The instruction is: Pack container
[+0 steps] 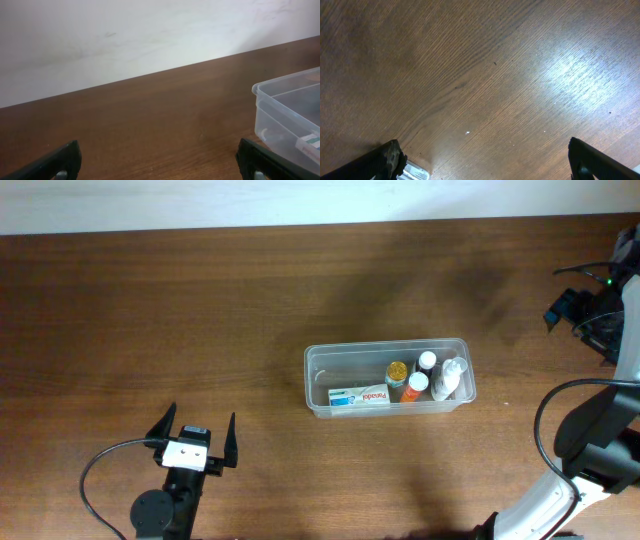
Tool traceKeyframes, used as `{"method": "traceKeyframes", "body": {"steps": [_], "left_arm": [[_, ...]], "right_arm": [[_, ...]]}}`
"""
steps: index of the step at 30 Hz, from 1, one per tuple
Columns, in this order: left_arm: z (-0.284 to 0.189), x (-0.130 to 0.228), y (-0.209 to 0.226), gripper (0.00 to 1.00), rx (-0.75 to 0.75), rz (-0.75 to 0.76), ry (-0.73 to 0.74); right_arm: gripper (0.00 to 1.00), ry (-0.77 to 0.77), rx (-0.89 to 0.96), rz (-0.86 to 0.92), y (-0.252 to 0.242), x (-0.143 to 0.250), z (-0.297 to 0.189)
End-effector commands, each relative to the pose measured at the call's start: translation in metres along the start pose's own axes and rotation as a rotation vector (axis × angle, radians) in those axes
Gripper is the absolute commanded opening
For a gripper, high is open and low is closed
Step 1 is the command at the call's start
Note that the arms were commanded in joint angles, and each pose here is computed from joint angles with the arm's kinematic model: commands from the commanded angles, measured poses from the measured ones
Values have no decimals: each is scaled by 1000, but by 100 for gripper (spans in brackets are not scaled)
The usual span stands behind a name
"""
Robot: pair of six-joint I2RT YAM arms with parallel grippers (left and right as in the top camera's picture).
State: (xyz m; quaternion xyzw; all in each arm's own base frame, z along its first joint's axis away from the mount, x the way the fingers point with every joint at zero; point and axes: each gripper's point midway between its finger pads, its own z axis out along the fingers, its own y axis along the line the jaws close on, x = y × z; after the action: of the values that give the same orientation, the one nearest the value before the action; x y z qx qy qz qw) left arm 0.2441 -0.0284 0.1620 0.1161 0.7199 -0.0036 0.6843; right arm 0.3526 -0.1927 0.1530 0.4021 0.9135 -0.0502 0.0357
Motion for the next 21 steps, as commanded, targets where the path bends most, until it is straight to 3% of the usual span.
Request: {"method": "traceKeyframes", "body": {"steps": [1, 11, 21], "left_arm": [[0, 0, -2, 99, 11, 9, -6], [0, 0, -2, 99, 11, 9, -6], [0, 0, -2, 99, 11, 9, -6]], "right_arm": [[98, -14, 0, 10, -1, 0, -5], [98, -295, -70, 15, -8, 5, -90], [98, -762, -338, -85, 10, 81, -155]]}}
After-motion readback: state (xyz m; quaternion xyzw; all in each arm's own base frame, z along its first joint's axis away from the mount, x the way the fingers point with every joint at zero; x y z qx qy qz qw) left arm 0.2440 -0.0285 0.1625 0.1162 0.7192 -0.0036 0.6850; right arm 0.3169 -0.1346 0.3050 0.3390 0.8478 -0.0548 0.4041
